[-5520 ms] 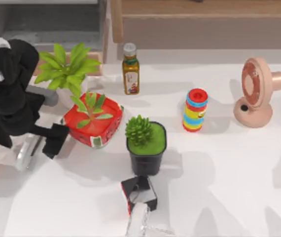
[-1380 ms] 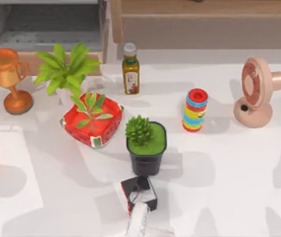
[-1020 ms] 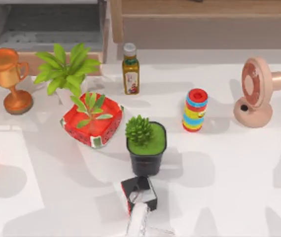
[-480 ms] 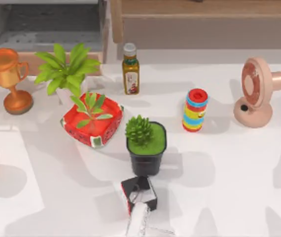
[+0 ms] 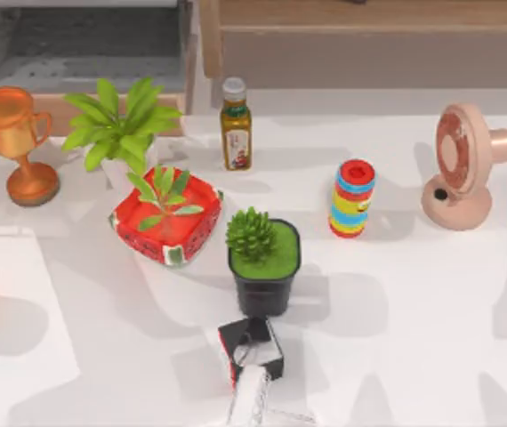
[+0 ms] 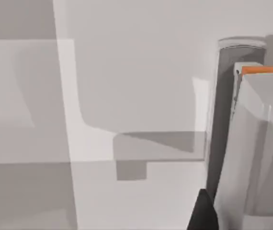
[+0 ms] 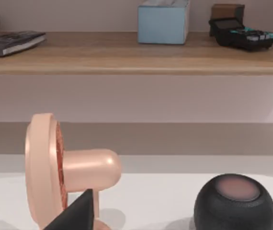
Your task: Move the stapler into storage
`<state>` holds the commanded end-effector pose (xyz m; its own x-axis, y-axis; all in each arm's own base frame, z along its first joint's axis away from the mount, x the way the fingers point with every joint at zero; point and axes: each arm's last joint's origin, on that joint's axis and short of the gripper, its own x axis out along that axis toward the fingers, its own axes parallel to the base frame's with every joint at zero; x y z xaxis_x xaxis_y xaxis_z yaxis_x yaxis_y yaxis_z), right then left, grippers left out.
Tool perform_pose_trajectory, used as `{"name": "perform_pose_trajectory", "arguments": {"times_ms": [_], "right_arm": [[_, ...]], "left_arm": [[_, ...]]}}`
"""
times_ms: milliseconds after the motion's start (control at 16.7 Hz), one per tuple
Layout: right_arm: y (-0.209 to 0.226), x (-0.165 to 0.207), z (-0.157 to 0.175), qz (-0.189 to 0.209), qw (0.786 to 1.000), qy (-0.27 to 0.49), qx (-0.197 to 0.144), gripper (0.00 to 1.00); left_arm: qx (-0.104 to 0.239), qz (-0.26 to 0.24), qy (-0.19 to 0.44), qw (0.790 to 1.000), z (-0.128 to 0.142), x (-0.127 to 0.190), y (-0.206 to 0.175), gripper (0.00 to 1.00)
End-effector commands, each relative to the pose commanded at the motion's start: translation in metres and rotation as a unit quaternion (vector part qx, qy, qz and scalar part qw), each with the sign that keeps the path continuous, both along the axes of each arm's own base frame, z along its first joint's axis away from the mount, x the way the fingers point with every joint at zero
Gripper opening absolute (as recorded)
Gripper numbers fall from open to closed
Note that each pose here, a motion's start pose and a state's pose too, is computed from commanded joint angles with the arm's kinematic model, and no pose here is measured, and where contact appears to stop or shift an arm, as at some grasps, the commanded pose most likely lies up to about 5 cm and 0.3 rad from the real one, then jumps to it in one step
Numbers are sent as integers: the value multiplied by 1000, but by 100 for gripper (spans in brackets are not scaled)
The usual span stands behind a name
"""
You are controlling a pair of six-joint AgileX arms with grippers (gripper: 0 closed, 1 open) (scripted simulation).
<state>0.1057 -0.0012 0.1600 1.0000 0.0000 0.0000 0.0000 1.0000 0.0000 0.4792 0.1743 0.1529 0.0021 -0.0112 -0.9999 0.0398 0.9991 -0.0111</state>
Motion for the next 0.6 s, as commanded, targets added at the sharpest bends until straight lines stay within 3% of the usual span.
{"name": "perform_pose_trajectory", "arguments": {"times_ms": [360,600], "right_arm": [[0,0,0,0,1000,0,0,100],[0,0,0,0,1000,0,0,100]], "left_arm": [[0,0,0,1000,0,0,0,98],[0,0,0,1000,0,0,0,100]]}}
